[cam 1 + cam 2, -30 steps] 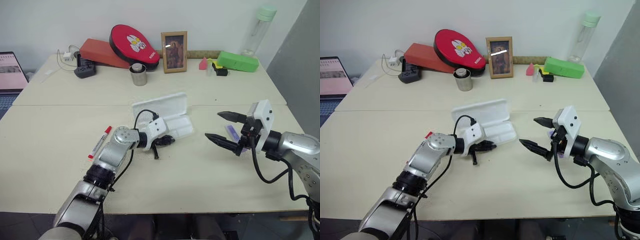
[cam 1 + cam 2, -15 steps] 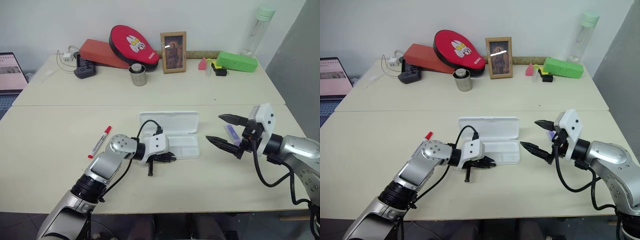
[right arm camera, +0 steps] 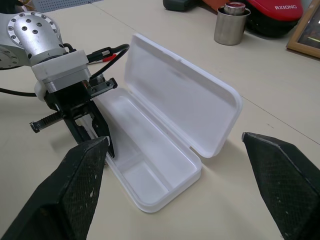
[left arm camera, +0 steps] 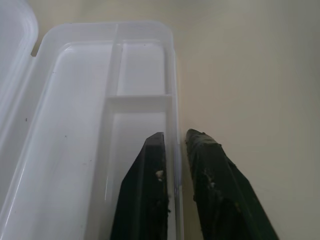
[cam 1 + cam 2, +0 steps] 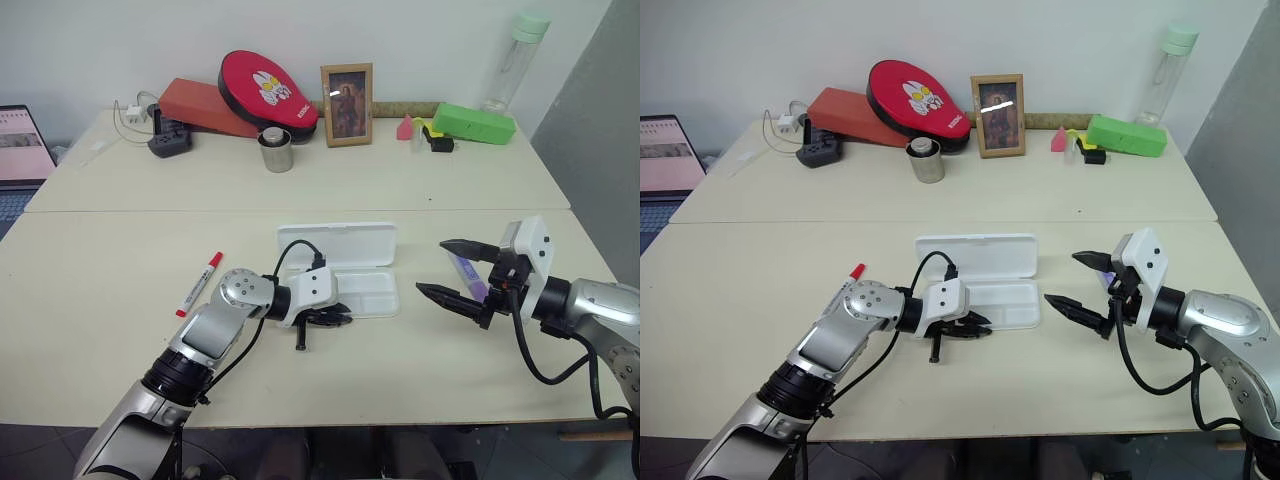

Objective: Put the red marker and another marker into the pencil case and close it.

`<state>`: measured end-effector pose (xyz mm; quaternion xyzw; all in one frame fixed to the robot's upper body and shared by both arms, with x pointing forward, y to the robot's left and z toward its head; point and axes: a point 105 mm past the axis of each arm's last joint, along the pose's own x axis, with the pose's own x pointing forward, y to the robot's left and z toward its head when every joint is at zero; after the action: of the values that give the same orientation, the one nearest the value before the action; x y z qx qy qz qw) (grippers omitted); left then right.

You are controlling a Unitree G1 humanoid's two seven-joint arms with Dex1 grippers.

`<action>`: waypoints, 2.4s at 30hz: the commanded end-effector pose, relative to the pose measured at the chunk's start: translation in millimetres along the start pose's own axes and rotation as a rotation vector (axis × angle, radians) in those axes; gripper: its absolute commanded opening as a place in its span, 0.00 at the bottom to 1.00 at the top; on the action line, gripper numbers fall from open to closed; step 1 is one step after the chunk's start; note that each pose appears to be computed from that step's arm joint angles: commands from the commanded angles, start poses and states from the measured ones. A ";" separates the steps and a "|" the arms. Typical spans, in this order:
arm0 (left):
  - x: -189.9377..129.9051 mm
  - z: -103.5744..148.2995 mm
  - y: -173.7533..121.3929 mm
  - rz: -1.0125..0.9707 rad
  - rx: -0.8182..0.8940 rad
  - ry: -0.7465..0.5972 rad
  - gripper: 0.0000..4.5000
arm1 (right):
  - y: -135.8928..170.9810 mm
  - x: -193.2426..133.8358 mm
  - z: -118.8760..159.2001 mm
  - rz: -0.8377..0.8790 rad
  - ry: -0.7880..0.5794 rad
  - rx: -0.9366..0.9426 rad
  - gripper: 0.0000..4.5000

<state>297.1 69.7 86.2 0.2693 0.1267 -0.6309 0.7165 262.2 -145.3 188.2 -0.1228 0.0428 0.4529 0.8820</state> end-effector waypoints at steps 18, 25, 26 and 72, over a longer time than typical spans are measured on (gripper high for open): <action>-81.4 58.5 -3.5 0.224 -0.230 -0.304 0.99 | 8.3 13.4 17.1 0.106 -0.067 -0.038 1.00; -128.4 6.7 1.2 0.503 -0.366 -0.153 0.99 | 15.4 21.4 23.7 0.176 -0.093 -0.043 1.00; -142.3 -6.8 10.5 0.611 -0.389 -0.124 0.99 | 16.6 23.8 24.3 0.190 -0.095 -0.044 1.00; -175.3 -125.9 29.5 0.939 -0.750 0.195 0.09 | 41.0 40.8 36.4 0.316 -0.133 -0.064 1.00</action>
<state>319.8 280.9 90.2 0.0769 0.2520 -0.1415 0.9542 255.8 -81.8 196.1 -0.1020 0.0141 0.5904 0.8005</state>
